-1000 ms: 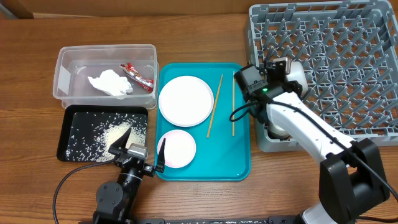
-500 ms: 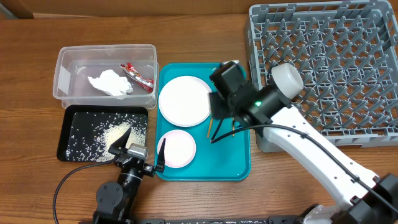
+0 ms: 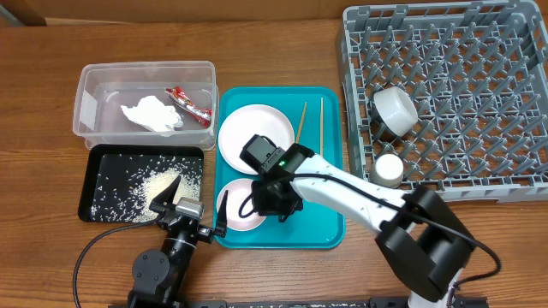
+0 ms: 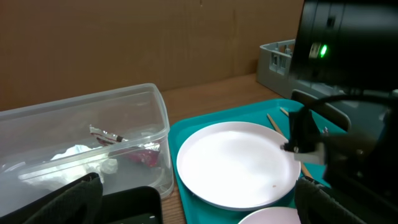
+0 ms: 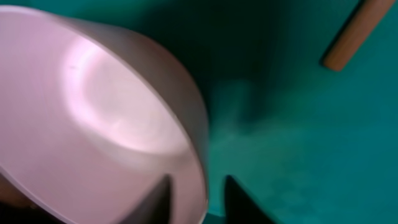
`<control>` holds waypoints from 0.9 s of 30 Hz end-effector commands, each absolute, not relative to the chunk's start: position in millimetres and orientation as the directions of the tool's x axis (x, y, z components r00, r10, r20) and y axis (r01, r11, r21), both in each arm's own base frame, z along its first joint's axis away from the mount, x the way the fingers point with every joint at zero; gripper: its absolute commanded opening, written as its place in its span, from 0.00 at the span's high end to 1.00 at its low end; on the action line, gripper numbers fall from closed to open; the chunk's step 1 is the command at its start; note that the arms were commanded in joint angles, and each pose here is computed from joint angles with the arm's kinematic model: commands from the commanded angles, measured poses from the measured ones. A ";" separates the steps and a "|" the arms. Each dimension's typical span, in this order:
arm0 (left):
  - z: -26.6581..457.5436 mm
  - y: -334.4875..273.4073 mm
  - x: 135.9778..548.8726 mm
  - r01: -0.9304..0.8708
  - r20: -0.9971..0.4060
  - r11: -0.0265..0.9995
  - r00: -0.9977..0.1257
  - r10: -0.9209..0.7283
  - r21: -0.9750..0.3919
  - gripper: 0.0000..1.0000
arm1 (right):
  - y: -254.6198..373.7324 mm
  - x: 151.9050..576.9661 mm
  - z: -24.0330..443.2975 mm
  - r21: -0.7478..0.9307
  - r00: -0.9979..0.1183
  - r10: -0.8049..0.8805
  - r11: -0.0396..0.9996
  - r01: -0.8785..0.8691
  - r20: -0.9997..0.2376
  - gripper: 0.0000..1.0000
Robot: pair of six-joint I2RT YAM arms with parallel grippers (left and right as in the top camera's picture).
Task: Sort waste into correct bins and load items into the dishwasher
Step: 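Move the right gripper to the pink bowl and grasp it, then place the pink bowl in the dish rack and release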
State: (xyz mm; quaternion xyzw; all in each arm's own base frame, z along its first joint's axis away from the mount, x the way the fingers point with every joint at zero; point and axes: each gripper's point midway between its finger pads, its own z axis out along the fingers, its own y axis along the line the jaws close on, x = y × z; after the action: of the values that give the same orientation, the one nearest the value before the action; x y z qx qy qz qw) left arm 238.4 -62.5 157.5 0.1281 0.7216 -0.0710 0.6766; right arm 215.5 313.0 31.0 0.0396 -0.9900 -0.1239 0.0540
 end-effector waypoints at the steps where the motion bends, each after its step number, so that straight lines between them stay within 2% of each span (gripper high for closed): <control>1: 157.0 -60.3 238.7 0.270 -0.996 0.961 -0.055 0.072 0.054 0.00 | 302.1 221.0 29.7 0.205 -0.995 -0.025 0.979 -0.005 0.095 0.96; 6: 157.0 -60.3 238.7 0.270 -0.996 0.961 -0.055 0.072 0.054 0.00 | 268.0 245.8 56.2 0.116 -0.999 0.021 0.993 0.016 -0.036 0.96; 10: 157.0 -60.3 238.7 0.270 -0.996 0.961 -0.055 0.072 0.054 0.00 | 208.4 286.5 107.9 -0.011 -0.950 0.101 0.994 0.110 -0.295 0.96; 14: 157.0 -60.3 238.7 0.270 -0.996 0.961 -0.055 0.072 0.054 0.00 | 122.9 331.1 183.8 -0.093 -0.761 0.208 0.939 0.331 -0.614 0.96; 15: 157.0 -60.3 238.7 0.270 -0.996 0.961 -0.055 0.072 0.054 0.00 | 93.4 340.2 207.3 -0.106 -0.678 0.232 0.902 0.417 -0.697 0.96; 18: 157.0 -60.3 238.7 0.270 -0.996 0.961 -0.055 0.072 0.054 0.00 | 24.7 349.6 255.0 -0.124 -0.482 0.248 0.777 0.617 -0.841 0.96; 19: 157.0 -60.3 238.7 0.270 -0.996 0.961 -0.055 0.072 0.054 0.00 | -0.9 351.6 268.0 -0.142 -0.428 0.231 0.720 0.679 -0.874 0.96; 21: 157.0 -60.3 238.7 0.270 -0.996 0.961 -0.055 0.072 0.054 0.00 | -29.6 354.2 278.3 -0.175 -0.396 0.204 0.656 0.734 -0.895 0.96; 27: 157.0 -60.3 238.7 0.270 -0.996 0.961 -0.055 0.072 0.054 0.00 | -114.8 365.8 258.6 -0.324 -0.466 0.203 0.486 0.812 -0.861 0.96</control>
State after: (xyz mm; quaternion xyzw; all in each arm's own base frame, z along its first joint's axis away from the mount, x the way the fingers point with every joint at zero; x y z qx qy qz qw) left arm 238.4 -62.5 157.5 0.1281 0.7216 -0.0710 0.6766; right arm 368.2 -73.9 263.7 -0.3401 -0.7799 0.2943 -0.4353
